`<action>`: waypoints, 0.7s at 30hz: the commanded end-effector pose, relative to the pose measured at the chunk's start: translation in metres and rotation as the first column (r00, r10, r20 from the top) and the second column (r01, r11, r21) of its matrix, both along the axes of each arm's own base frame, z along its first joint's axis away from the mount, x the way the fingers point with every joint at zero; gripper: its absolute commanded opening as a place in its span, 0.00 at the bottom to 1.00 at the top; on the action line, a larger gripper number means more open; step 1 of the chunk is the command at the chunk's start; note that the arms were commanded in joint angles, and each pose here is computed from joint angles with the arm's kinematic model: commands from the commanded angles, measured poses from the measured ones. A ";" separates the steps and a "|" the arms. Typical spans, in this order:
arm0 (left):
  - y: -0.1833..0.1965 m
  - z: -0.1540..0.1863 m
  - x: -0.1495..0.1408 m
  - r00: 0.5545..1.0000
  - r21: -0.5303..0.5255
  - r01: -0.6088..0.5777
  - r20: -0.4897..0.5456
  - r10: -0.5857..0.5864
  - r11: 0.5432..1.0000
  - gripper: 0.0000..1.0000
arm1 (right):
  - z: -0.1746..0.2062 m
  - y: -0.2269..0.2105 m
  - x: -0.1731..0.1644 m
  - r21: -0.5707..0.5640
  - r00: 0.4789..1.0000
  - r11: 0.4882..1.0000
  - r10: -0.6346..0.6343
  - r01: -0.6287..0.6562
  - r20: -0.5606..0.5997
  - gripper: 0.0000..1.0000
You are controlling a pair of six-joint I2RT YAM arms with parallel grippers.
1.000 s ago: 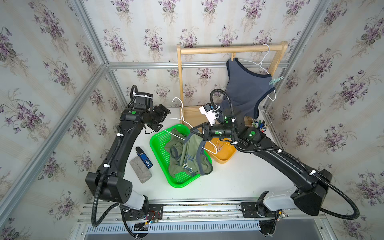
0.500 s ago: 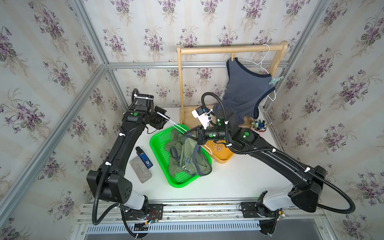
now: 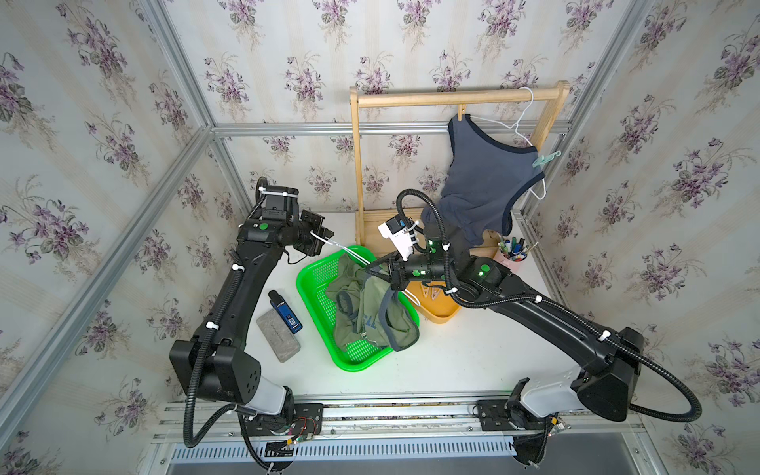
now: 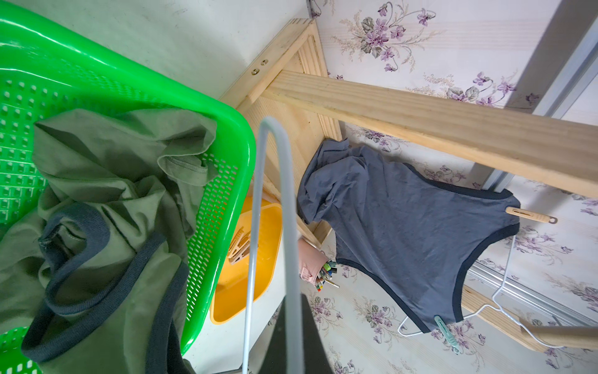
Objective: Remove the clothespins securing tank tops to the hanger
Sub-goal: Remove the tank top from the hanger.
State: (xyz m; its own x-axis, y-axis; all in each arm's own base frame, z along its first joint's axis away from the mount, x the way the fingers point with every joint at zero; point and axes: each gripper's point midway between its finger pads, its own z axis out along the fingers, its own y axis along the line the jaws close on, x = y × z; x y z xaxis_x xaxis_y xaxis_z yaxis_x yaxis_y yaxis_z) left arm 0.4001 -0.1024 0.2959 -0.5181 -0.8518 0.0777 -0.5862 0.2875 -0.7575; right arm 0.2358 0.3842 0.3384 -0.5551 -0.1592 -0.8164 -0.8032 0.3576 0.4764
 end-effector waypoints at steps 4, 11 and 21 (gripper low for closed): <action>0.018 0.014 0.012 0.996 0.012 -0.055 0.066 0.054 0.998 0.00 | -0.013 -0.014 0.010 -0.051 0.996 0.994 -0.095 0.094 -0.004 0.10; 0.027 0.023 0.018 0.994 -0.007 -0.075 0.084 0.075 0.997 0.00 | -0.025 -0.015 0.010 -0.072 0.995 0.993 -0.096 0.095 -0.012 0.15; 0.070 0.038 0.017 0.981 -0.034 -0.153 0.118 0.156 0.988 0.00 | -0.050 -0.018 0.011 -0.137 0.995 0.987 -0.094 0.090 -0.022 0.24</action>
State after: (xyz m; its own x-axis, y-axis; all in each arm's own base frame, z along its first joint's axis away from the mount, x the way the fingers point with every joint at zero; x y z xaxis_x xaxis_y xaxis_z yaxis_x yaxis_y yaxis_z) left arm 0.4160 -0.0398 0.3211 -0.3917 -0.9188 0.0490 -0.5599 0.1958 -0.8051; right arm 0.2468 0.3696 0.2931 -0.6003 -0.1975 -0.7750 -0.7480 0.4817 0.4567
